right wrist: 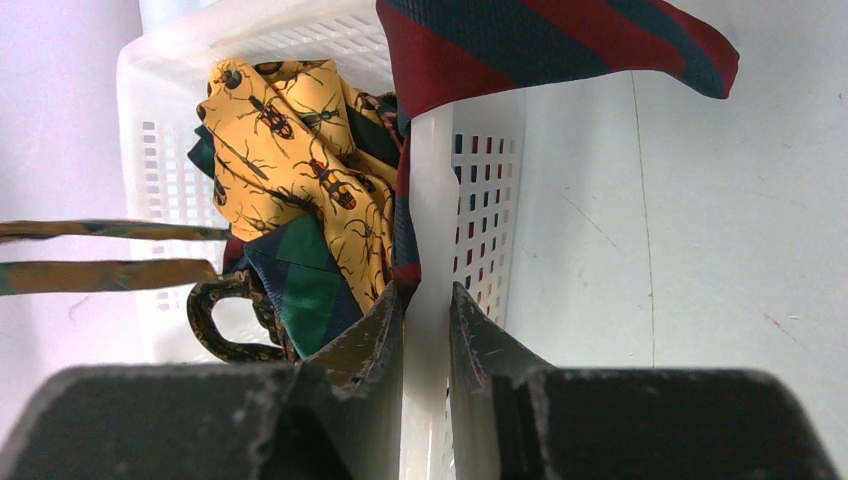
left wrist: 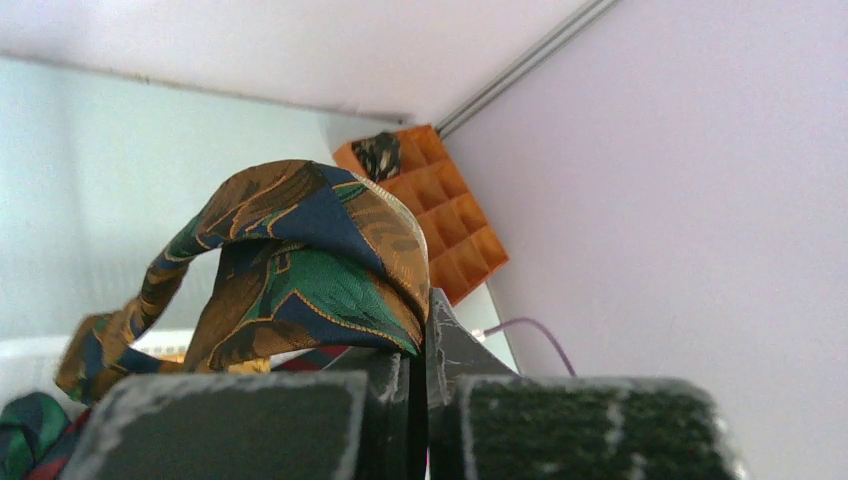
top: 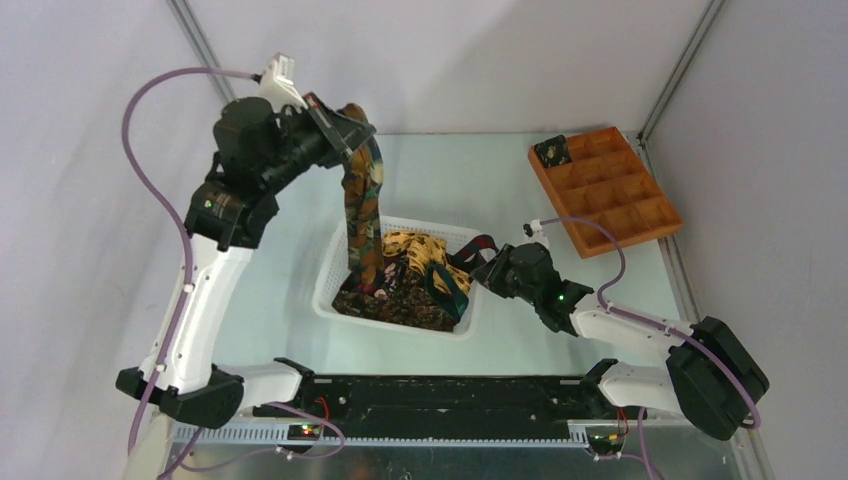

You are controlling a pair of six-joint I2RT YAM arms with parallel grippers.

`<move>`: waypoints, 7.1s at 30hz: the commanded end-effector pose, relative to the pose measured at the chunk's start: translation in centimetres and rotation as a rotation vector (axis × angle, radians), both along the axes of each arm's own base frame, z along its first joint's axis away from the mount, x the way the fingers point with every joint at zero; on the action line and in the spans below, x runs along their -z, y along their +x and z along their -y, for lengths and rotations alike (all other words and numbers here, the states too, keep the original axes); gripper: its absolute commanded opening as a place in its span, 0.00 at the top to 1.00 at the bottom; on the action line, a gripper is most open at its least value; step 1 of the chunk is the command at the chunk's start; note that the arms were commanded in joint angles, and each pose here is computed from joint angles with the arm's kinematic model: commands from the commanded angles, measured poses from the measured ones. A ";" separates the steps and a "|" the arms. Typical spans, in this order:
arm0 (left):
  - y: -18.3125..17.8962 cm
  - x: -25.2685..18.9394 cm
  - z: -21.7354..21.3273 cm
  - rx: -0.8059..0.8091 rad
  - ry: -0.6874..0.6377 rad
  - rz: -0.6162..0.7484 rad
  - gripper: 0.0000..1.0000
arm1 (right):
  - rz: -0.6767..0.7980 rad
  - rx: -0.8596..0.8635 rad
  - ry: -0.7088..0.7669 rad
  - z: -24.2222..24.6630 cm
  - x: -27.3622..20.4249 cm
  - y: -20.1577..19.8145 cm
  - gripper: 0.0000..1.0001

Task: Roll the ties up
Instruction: Pick up the tie from the bin, then move the bin to the center of the board, then place the tie at the center of the board.

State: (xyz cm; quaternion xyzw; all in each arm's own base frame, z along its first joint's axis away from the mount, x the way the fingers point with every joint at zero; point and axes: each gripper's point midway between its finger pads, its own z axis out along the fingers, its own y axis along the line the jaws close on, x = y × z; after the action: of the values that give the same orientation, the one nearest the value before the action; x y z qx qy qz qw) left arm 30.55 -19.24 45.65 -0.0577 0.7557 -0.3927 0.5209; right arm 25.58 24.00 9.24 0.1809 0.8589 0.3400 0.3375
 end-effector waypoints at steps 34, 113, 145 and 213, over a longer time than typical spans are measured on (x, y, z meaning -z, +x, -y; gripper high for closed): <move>-11.2 -9.6 -13.0 -0.339 0.095 0.272 1.00 | 0.275 0.077 -0.135 8.2 -4.8 26.4 1.00; 0.6 -4.5 -7.1 -0.639 0.033 0.182 1.00 | 0.465 -0.222 -0.021 -2.8 -12.5 4.3 0.12; -0.4 -3.8 -7.4 -0.753 -0.085 0.002 1.00 | 1.229 -0.299 -0.078 -16.8 -22.0 -2.1 0.05; 1.9 5.6 -3.7 -0.513 0.106 0.089 1.00 | 0.653 -0.333 -1.135 3.1 -10.9 1.2 1.00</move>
State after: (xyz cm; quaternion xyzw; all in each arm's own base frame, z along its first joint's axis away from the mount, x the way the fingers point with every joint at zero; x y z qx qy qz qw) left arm 31.51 -13.98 39.77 -0.2524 0.7288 -0.1828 0.6097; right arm 27.90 27.37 23.84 -0.2536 0.7092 -0.0132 0.6576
